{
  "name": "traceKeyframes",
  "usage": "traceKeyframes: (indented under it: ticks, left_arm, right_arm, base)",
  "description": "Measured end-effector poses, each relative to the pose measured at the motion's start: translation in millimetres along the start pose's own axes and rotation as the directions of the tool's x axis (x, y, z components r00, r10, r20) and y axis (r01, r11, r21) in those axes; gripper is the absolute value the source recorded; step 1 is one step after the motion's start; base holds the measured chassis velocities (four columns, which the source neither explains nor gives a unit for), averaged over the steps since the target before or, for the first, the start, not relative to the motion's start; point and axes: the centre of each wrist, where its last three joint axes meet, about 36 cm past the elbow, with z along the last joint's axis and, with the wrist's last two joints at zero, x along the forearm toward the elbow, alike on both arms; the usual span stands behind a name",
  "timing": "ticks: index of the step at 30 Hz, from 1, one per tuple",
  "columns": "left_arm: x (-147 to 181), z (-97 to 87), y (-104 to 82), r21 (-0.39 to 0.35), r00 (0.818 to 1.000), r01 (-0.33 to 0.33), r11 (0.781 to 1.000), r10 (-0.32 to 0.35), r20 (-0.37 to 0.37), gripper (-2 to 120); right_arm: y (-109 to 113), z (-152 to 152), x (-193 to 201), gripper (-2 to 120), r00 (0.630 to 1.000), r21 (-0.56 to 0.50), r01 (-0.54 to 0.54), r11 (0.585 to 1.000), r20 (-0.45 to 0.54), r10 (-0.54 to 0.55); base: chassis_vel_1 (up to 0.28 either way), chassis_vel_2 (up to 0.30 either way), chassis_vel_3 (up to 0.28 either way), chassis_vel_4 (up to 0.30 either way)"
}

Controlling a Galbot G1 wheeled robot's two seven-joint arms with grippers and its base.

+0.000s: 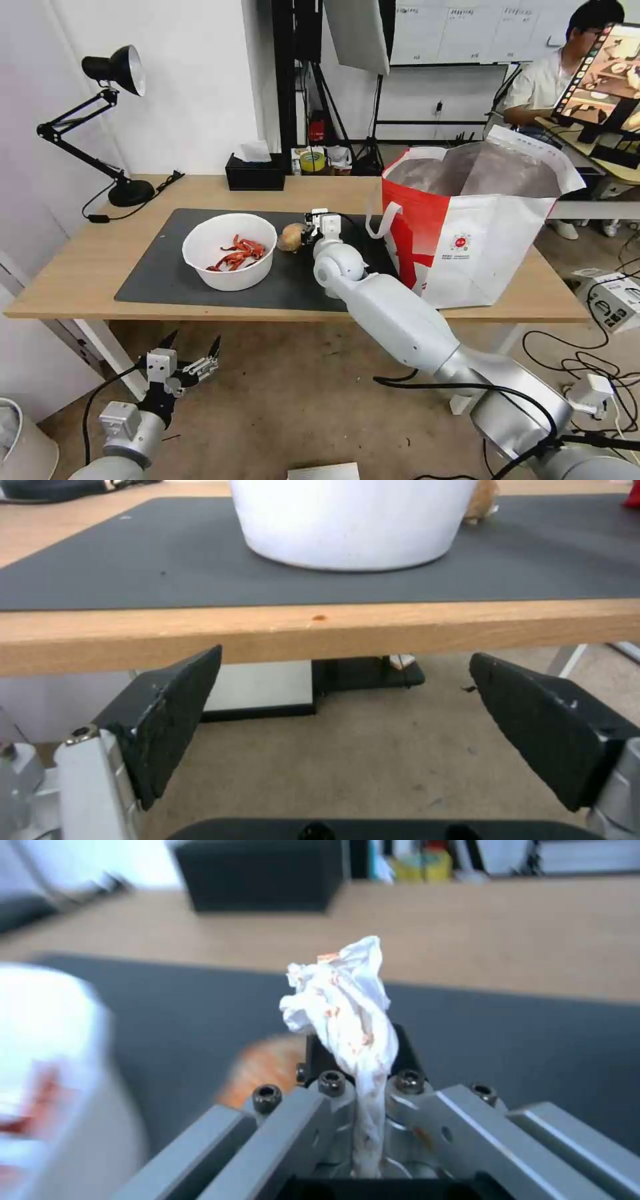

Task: Pick up the trash from the table and place it into the takeout bag.

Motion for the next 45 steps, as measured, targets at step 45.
traceKeyframes:
  ticks: [45]
  left_arm:
    - [27.0,-13.0,-9.7,0.015,0.998,0.044,0.999,-0.045,0.052,100]
  right_arm:
    - [-145.7,-123.2,183.9,0,0.903,0.077,-0.265,0.961,0.368,0.219]
  base:
    - [0.0,0.0,0.0,0.0]
